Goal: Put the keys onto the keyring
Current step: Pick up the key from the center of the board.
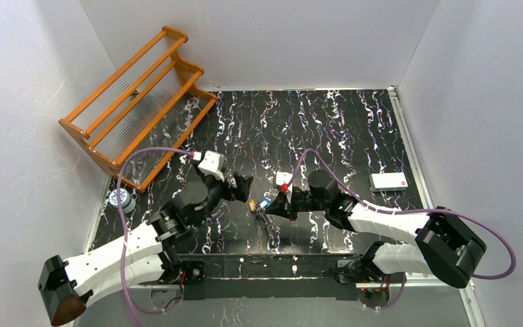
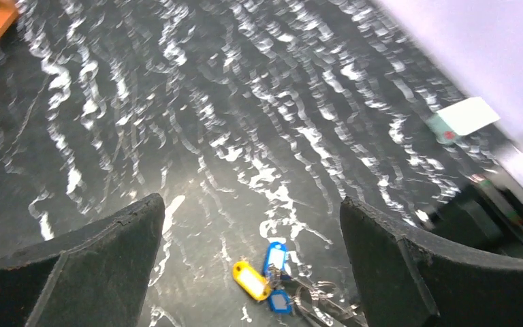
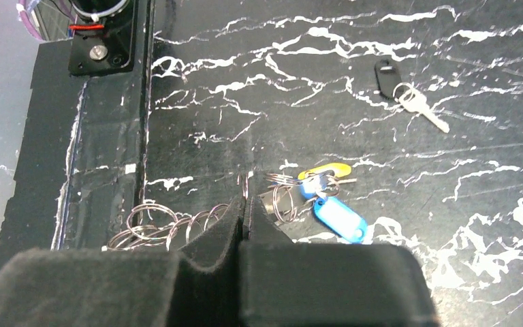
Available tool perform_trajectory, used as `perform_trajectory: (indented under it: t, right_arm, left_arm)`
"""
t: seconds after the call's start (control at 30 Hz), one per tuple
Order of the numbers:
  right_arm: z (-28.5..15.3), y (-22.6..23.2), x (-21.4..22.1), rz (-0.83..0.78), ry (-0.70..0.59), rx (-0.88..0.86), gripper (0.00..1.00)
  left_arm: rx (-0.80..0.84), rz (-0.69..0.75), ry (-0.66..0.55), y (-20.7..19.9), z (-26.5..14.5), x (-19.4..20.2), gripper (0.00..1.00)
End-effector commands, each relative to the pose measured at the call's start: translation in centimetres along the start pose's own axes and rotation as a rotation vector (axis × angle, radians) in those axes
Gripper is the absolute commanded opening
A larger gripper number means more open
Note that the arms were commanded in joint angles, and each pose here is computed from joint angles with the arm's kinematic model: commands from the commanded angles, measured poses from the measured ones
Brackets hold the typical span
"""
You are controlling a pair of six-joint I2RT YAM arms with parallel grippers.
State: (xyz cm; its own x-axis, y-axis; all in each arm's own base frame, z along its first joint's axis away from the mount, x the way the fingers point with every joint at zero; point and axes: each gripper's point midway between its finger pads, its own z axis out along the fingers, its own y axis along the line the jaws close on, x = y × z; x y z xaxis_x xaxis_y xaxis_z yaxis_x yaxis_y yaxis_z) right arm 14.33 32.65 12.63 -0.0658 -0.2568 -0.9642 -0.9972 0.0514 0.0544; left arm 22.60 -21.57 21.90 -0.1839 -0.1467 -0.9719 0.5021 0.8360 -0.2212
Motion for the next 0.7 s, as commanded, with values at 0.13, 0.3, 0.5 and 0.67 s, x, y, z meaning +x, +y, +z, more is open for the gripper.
perform_trajectory:
  t: [0.13, 0.3, 0.5, 0.67]
  right_arm:
    - [-0.1, -0.1, -1.5, 0.0, -0.018, -0.002, 0.01]
    - [0.0, -0.1, -1.6, 0.026, -0.018, -0.009, 0.01]
    - [0.3, -0.1, -1.2, 0.064, 0.015, -0.012, 0.01]
    - [0.7, 0.2, -0.7, 0.095, 0.049, -0.047, 0.01]
  left_arm:
    - [-0.413, 0.004, 0.419, 6.0, 1.3, 6.0, 0.98]
    - [-0.462, -0.219, 0.665, 7.9, 1.8, 11.6, 0.94]
    - [-0.489, -0.374, 0.76, 9.2, 2.4, 14.4, 0.77]
    - [-0.499, -0.499, 0.753, 10.8, 3.4, 14.6, 0.68]
